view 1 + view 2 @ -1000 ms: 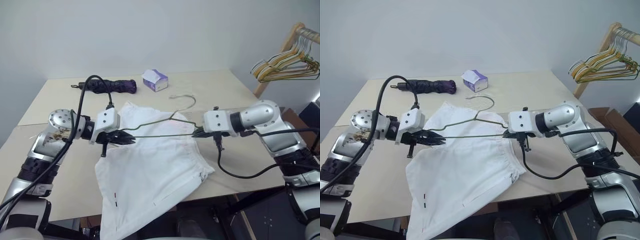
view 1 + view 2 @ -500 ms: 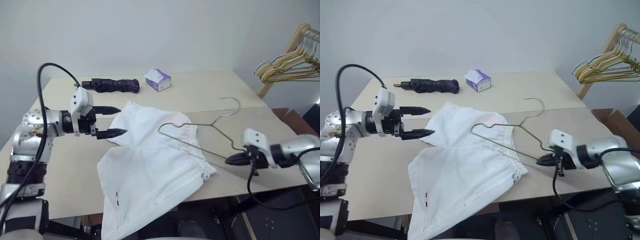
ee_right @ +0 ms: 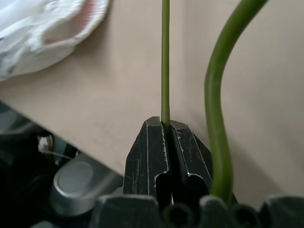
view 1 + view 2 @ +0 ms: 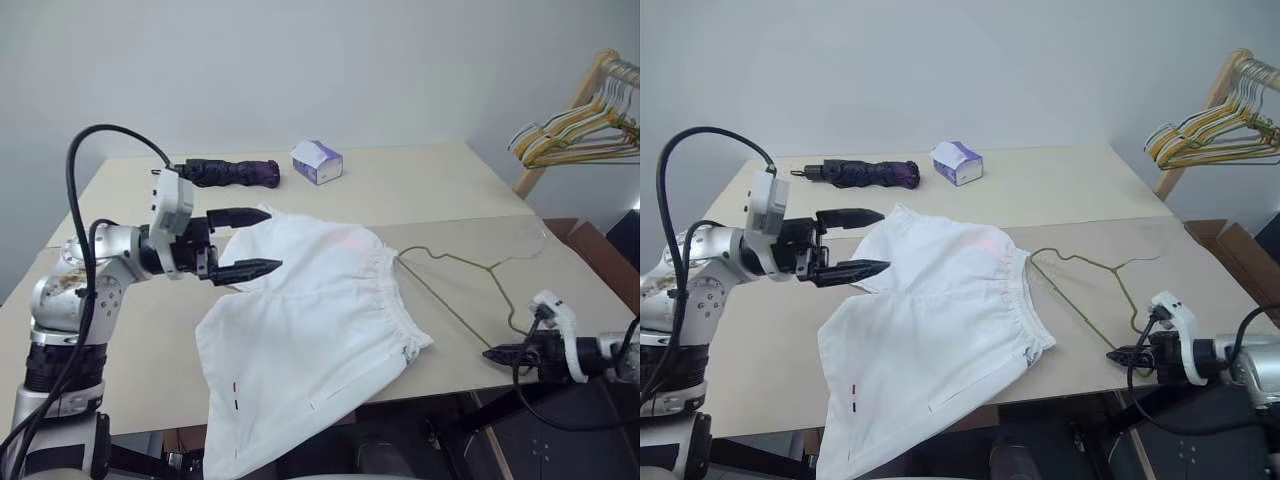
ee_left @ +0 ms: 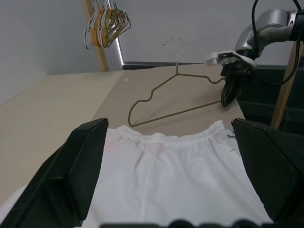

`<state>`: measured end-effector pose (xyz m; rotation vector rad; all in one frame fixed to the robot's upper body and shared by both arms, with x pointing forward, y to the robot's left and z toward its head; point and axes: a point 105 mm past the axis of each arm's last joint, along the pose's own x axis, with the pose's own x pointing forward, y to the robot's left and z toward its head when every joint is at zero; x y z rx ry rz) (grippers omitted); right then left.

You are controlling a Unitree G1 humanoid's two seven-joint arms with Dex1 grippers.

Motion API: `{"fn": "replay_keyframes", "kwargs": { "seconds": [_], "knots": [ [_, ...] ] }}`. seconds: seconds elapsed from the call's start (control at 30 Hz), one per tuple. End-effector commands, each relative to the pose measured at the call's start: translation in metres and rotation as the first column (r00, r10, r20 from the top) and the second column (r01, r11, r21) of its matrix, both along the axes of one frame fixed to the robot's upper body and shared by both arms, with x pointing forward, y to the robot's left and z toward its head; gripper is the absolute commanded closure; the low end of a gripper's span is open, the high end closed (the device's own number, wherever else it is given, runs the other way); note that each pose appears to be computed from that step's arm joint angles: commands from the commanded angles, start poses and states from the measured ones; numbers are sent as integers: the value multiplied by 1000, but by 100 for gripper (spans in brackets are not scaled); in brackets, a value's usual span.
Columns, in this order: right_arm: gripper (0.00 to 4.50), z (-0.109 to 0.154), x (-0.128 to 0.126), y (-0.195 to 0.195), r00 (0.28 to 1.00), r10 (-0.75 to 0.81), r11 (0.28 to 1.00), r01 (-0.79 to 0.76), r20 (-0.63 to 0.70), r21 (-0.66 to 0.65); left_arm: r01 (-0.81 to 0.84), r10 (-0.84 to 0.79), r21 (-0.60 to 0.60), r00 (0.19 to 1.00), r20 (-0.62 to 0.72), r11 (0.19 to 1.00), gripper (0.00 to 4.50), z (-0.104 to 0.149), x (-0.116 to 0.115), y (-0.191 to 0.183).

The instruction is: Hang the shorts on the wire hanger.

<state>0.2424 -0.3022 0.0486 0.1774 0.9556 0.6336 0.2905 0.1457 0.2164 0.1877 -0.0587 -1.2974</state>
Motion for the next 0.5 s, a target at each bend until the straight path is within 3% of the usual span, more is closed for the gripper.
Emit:
{"fn": "replay_keyframes", "kwargs": {
  "seconds": [0.03, 0.3, 0.5],
  "knots": [
    [450, 9, 7, -1, 999, 4, 1000, -4, 41, -1, 26, -27, 7, 999, 29, 1000, 1, 6, -5, -6],
    [450, 13, -7, 10, 992, 129, 990, -128, -5, 52, 36, -36, 23, 999, 24, 999, 1, 4, -5, -5],
    [450, 17, 1, 14, 990, 140, 989, -140, 13, 56, 37, -38, 28, 999, 21, 999, 1, 2, -4, -5]
  ]
}}
